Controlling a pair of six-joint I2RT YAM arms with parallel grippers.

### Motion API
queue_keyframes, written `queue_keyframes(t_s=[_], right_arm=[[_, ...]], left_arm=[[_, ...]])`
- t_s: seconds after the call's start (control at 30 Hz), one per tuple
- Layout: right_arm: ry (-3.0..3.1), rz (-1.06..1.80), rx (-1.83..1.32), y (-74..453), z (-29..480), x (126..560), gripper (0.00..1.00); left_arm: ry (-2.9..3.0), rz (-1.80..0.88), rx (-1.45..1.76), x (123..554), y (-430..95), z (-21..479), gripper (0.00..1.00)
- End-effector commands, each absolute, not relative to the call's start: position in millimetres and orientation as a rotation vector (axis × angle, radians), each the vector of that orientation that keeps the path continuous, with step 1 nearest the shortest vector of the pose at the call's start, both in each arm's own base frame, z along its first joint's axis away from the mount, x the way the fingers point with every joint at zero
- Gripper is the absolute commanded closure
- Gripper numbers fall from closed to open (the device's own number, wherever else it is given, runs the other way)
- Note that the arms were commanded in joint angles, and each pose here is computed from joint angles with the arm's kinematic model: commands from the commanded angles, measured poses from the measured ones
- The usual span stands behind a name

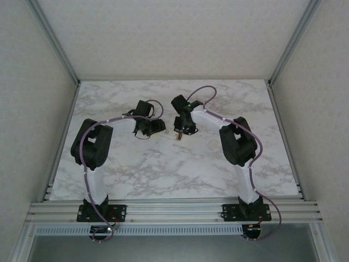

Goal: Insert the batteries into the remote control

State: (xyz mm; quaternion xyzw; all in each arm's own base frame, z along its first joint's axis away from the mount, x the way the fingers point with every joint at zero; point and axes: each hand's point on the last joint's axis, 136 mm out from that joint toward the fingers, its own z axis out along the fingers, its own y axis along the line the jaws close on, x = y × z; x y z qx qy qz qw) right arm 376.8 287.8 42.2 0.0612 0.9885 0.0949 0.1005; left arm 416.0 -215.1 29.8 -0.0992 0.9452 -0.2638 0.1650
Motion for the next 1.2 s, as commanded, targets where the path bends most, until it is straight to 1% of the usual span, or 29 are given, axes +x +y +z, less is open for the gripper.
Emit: queue_keyframes(t_s=[0.0,0.37,0.63,0.73,1.17], right_arm=[[2.943,0.249,0.186,284.6,28.9,375.2,0.88],[3.0,0.197,0.19,277.8,4.3,353.9,0.89],[3.005,0.067,0.085,270.9,-1.5,340.9,0.87],[3.008,0.021,0.048,268.5,-5.1,335.5,0.88],[3.049,-0.032,0.064,258.3,-16.0,321.6,0.9]], left_arm=[[2.671,-0.76,-0.276,417.3,-217.4,46.7,0.52],[2.668,-0.765,-0.28,417.0,-217.7,47.8,0.52],[2.657,-0.769,-0.283,419.3,-218.1,52.3,0.52],[2.655,-0.773,-0.283,419.7,-218.8,53.1,0.52],[2.658,-0.776,-0.282,419.5,-219.8,52.7,0.53]])
